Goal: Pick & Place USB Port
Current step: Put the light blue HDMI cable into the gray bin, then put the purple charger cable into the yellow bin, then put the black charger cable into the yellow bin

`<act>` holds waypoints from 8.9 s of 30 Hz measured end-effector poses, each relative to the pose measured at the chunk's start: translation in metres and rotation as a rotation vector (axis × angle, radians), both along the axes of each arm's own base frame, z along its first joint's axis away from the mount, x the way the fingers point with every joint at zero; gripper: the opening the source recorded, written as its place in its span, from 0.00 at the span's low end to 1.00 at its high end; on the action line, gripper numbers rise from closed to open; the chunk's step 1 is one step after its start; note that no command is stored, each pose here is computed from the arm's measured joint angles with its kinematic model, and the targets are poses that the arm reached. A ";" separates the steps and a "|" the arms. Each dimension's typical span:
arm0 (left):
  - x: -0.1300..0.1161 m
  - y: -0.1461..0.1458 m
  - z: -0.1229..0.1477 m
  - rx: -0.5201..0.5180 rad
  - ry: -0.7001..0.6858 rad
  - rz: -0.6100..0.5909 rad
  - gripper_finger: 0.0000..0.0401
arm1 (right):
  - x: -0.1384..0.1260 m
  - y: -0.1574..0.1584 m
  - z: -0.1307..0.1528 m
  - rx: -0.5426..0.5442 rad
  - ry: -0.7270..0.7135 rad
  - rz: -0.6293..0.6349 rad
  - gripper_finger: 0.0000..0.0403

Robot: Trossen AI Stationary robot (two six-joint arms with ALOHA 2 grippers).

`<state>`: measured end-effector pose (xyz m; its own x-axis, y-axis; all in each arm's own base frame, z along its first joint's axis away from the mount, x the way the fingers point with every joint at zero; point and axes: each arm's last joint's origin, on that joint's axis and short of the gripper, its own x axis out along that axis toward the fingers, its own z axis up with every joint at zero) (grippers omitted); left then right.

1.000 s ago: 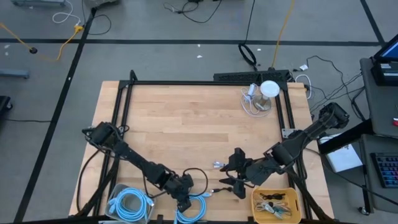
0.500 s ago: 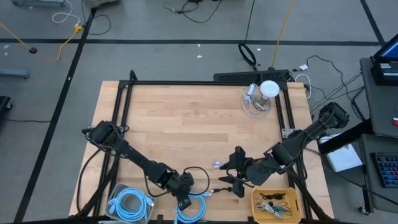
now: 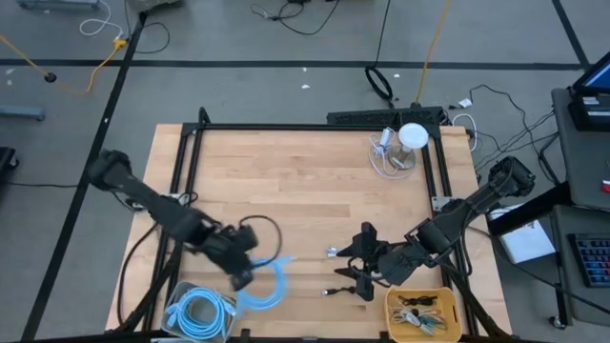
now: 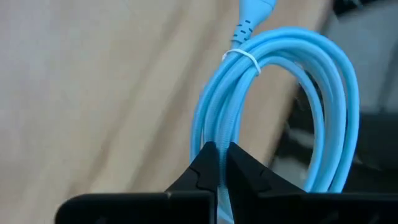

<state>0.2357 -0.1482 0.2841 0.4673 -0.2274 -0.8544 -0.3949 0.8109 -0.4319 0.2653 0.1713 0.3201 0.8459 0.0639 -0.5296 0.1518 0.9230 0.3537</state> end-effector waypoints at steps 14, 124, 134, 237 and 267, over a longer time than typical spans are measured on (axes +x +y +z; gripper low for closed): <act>-0.082 -0.061 0.064 0.240 0.334 -0.160 0.03 | 0.003 -0.014 -0.006 -0.053 0.058 -0.060 0.49; -0.089 -0.124 -0.042 0.264 0.497 -0.149 0.43 | 0.018 -0.027 -0.025 0.090 -0.017 -0.078 0.49; -0.085 -0.115 0.002 0.339 0.429 -0.063 0.46 | 0.019 -0.025 -0.020 0.103 -0.024 -0.047 0.49; 0.076 -0.036 0.020 0.401 -0.069 -0.111 0.41 | -0.136 0.104 -0.085 0.248 0.760 0.128 0.35; 0.217 -0.019 -0.101 0.135 -0.346 -0.206 0.41 | -0.106 0.008 -0.001 0.075 0.117 -0.107 0.52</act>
